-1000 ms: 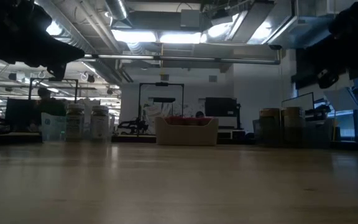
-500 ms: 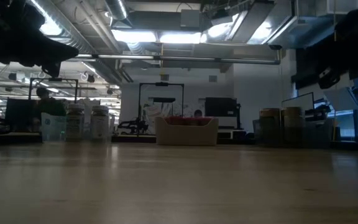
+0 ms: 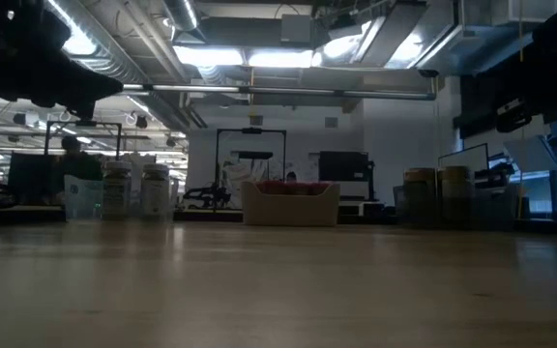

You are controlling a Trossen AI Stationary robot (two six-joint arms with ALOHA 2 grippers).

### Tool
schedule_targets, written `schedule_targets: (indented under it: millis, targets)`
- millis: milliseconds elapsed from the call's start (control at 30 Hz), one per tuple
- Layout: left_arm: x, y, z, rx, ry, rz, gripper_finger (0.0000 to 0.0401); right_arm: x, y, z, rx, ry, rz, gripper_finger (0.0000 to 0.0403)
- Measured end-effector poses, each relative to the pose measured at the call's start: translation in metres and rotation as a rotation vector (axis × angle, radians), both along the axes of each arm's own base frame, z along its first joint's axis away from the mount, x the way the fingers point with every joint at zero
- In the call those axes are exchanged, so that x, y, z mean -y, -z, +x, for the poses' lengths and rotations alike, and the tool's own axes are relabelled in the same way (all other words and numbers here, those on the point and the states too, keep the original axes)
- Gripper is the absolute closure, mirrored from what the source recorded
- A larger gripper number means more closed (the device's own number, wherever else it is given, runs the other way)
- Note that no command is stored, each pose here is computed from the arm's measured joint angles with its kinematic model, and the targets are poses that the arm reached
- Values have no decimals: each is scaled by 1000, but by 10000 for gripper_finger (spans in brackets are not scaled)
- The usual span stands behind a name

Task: Sort spices by type
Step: Return to Home Position

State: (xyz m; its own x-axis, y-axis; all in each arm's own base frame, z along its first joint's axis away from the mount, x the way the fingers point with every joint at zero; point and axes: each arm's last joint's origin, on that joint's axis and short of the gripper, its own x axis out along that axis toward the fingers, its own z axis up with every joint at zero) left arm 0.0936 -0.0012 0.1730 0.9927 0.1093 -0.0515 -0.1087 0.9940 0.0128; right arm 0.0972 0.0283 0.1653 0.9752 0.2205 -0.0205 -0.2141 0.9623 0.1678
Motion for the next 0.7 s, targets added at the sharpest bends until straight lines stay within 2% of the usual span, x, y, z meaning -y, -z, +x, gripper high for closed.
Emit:
schedule_targets:
  millis: [267, 467, 700]
  targets:
    - [-4, 0, 0, -13, -48, 5, 397, 1, 0, 0, 6, 35, -27, 387]
    - [-3, 1, 1, 27, 2, -14, 397, 2, 0, 0, 11, 54, -48, 386]
    - [-3, 2, 2, 27, 1, 1, 397, 1, 1, 0, 10, 42, -48, 386]
